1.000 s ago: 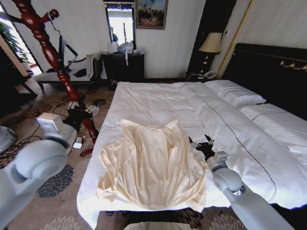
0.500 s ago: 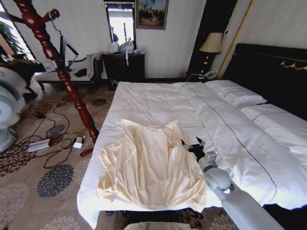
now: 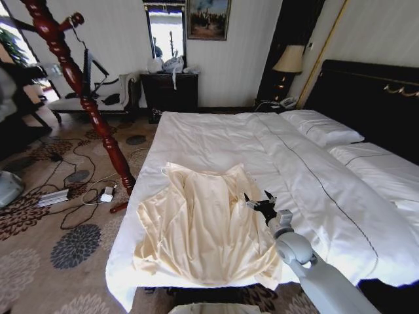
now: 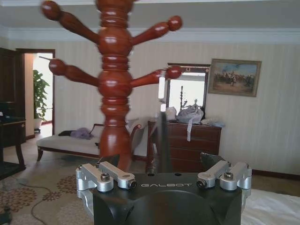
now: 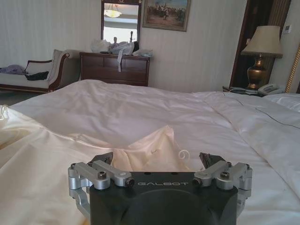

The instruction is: Pick up the clothes from the bed and hang them on the clothes hanger.

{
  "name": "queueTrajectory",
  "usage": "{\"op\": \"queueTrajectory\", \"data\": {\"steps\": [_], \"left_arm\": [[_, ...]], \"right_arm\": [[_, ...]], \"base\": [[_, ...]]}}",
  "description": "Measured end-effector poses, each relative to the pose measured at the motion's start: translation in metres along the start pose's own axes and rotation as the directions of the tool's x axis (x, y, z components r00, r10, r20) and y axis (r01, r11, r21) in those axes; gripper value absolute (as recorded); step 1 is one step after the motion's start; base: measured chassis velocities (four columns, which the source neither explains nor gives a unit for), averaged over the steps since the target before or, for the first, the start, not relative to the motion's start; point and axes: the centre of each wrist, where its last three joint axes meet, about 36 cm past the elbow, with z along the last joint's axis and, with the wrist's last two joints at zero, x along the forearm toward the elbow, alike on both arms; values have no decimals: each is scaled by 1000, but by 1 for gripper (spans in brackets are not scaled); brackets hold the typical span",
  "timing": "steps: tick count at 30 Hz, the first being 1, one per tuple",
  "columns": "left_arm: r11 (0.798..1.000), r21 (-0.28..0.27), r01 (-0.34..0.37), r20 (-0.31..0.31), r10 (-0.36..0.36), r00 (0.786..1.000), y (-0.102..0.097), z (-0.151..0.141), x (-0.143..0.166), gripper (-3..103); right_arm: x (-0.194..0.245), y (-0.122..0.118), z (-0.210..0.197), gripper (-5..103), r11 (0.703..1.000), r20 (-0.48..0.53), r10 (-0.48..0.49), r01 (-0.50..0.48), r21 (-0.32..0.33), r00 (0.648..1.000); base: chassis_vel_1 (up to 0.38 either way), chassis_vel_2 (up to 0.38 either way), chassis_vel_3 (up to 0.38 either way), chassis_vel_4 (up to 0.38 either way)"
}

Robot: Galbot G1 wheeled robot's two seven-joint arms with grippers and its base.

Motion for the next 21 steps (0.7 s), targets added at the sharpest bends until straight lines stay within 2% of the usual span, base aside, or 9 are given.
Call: {"op": "queueTrajectory", "data": {"steps": [1, 2, 5, 8, 9, 13, 16, 21], "left_arm": [[1000, 0, 0, 0, 0, 1000, 0, 0, 0, 97], [1000, -3, -3, -1, 3, 1000, -8, -2, -7, 100], [1000, -23, -11, -5, 11, 1000, -35, -15, -17, 97], [999, -39, 18, -18, -19, 1000, -44, -26, -19, 96], [997, -48, 53, -33, -55, 998, -47, -34, -21, 95], [994, -28, 107, -51, -109, 993, -47, -51, -30, 90], [990, -2, 140, -80, -140, 987, -40, -60, -46, 81], [981, 14, 191, -122, -188, 975, -26, -56, -68, 85]], "right_arm": [[0, 0, 0, 100, 1000, 0, 0, 0, 0, 1000], [1, -1, -1, 100, 1000, 2, 2, -2, -1, 1000], [5, -4, 0, 100, 1000, -3, 15, -15, -2, 1000], [7, -5, 2, 100, 1000, -8, 19, -19, 0, 1000], [7, -6, 3, 100, 1000, -9, 21, -21, 0, 1000], [7, -6, 5, 100, 1000, -11, 24, -24, 1, 1000], [7, -6, 6, 100, 1000, -13, 23, -23, 4, 1000], [7, -6, 8, 100, 1000, -16, 24, -24, 8, 1000]], "base": [[0, 0, 0, 0], [0, 0, 0, 0], [0, 0, 0, 0], [0, 0, 0, 0], [0, 0, 0, 0], [0, 0, 0, 0], [0, 0, 0, 0], [0, 0, 0, 0]]}}
